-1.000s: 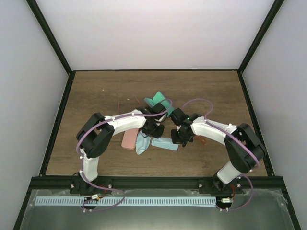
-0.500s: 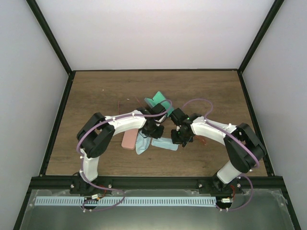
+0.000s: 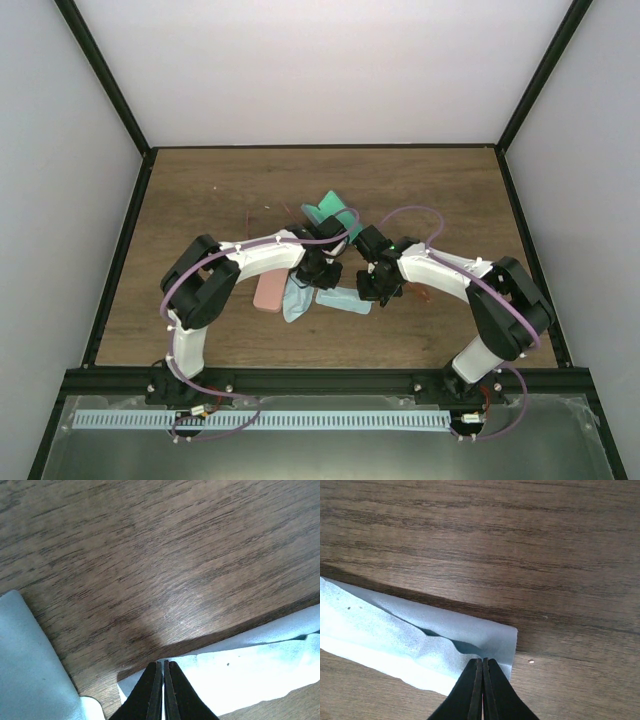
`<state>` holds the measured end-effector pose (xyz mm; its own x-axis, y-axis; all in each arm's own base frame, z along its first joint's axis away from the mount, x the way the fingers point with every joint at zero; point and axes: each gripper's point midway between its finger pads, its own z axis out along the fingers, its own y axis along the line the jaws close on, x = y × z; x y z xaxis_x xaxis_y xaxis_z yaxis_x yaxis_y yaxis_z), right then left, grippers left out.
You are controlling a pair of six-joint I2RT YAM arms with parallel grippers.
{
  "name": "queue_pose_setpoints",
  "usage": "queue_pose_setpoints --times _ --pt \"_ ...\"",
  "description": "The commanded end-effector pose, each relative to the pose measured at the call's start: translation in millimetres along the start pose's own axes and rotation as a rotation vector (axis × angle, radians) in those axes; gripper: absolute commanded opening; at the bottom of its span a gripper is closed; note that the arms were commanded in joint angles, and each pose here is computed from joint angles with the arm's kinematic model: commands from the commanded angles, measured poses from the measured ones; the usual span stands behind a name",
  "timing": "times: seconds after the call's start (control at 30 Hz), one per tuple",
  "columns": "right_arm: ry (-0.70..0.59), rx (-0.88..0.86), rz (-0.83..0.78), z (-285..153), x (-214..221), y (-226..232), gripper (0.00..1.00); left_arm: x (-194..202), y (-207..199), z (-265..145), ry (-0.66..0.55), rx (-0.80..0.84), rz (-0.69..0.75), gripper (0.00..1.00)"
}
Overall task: Organize the sunglasses
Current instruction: Adjust the glasses cleaning cloth at the center of the board.
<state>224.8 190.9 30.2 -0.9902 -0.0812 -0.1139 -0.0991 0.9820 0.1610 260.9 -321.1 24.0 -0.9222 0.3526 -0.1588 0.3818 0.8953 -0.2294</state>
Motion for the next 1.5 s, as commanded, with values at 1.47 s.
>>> queue_pose_setpoints --times 1.47 --pt "-0.015 -0.002 -0.015 -2 -6 7 0.01 2 -1 1 0.017 0.076 0.009 0.25"
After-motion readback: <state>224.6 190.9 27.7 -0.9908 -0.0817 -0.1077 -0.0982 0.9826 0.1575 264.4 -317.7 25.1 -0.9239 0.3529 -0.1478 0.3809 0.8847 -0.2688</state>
